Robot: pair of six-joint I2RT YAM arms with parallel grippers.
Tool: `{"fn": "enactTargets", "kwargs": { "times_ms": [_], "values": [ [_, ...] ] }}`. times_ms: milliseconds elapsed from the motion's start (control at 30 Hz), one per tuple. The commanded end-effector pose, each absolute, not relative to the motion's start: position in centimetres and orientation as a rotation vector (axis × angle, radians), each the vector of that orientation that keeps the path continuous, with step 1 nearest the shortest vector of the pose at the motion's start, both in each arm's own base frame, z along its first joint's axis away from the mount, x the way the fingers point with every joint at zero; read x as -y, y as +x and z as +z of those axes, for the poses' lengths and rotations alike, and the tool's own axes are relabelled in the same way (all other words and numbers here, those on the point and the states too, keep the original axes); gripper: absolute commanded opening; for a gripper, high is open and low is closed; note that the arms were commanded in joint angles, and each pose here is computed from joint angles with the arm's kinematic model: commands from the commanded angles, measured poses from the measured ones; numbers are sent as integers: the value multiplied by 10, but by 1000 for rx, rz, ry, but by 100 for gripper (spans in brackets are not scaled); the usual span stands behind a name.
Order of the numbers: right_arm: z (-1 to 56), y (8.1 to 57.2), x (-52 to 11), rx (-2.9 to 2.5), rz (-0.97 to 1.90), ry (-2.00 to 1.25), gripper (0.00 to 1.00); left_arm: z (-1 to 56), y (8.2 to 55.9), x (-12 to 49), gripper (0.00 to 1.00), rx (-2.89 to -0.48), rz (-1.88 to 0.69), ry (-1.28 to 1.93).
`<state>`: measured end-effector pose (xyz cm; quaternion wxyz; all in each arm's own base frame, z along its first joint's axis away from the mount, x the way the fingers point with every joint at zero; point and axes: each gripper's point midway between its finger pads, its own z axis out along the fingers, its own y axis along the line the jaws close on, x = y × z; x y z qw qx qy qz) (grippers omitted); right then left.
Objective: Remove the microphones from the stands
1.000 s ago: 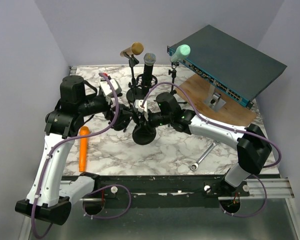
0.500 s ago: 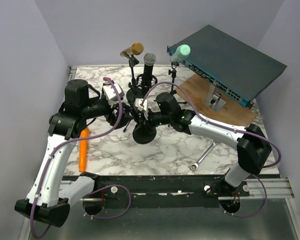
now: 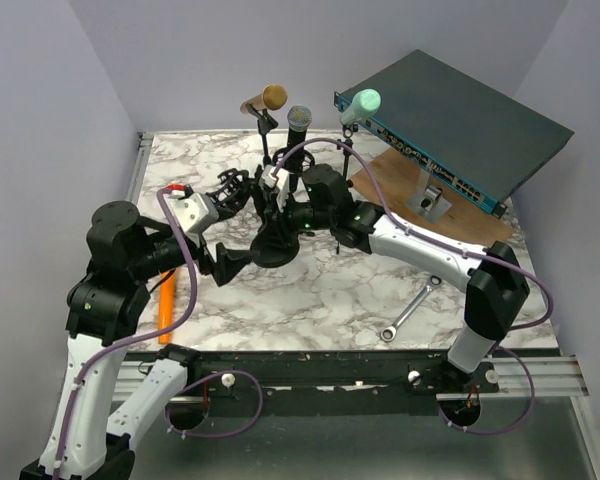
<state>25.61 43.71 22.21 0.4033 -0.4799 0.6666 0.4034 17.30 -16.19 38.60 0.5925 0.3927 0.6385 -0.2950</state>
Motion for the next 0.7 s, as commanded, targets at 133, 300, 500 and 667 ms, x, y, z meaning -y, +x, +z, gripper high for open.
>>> {"fn": "enactTargets", "kwargs": {
  "times_ms": [133, 300, 500, 667],
  "values": [
    [270, 245, -463, -1668, 1218, -1143, 1, 352, 169, 181, 88, -1619, -955, 808],
    [281, 233, -463, -1640, 1285, -1167, 1, 350, 196, 178, 87, -1610, -899, 703],
    [286, 221, -455, -1594, 1312, -1192, 1, 357, 212, 167, 84, -1578, -803, 600],
    [291, 213, -452, -1563, 1336, -1212, 1, 351, 224, 160, 80, -1599, -770, 514]
  ]
}}
